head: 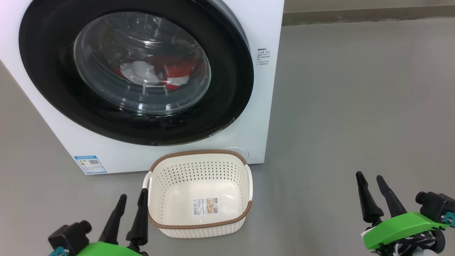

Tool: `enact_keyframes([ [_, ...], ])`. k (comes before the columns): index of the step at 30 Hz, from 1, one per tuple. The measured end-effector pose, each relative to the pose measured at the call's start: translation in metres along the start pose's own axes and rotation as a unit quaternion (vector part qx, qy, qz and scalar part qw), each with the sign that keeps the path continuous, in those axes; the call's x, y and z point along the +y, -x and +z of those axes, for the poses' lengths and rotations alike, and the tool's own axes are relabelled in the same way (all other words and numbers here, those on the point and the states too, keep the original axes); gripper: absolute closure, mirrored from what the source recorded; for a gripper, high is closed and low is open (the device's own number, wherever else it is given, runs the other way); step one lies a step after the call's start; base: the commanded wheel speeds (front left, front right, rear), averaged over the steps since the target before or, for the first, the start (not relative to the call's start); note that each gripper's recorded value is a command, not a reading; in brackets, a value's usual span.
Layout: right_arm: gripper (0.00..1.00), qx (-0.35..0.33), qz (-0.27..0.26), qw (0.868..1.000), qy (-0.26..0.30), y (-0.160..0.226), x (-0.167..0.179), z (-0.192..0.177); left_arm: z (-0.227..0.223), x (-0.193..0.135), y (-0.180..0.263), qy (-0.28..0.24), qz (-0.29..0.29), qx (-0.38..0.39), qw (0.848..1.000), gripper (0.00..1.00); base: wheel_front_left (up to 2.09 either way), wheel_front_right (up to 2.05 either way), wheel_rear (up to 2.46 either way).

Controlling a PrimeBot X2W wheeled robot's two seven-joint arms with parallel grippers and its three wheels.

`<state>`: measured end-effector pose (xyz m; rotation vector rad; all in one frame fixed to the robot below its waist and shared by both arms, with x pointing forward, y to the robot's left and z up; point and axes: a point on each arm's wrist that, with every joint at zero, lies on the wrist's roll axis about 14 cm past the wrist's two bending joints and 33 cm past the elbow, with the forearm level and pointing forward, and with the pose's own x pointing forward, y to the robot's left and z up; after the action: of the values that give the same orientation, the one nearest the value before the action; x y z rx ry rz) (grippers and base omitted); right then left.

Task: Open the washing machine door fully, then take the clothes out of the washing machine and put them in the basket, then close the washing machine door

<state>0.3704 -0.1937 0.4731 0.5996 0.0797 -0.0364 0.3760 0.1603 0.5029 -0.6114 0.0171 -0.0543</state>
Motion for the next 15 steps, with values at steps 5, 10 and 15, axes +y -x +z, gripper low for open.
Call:
enact_keyframes([
  [5,0.0,-0.002,0.002,1.0,0.031,0.0003,0.0003,0.0001,-0.0035,0.002,0.0007,-0.031,0.005,0.004,0.999,0.0,0.0,0.0,0.0],
  [10,0.0,-0.004,0.004,0.998,0.057,0.0007,0.0006,0.0001,-0.0058,0.0032,0.0012,-0.059,0.009,0.005,0.998,0.0,0.0,0.0,0.0],
  [15,0.0,-0.006,0.006,0.996,0.086,0.0012,0.0007,-0.0001,-0.0075,0.0056,0.0019,-0.091,0.014,0.006,0.996,0.0,0.0,0.0,0.0],
])
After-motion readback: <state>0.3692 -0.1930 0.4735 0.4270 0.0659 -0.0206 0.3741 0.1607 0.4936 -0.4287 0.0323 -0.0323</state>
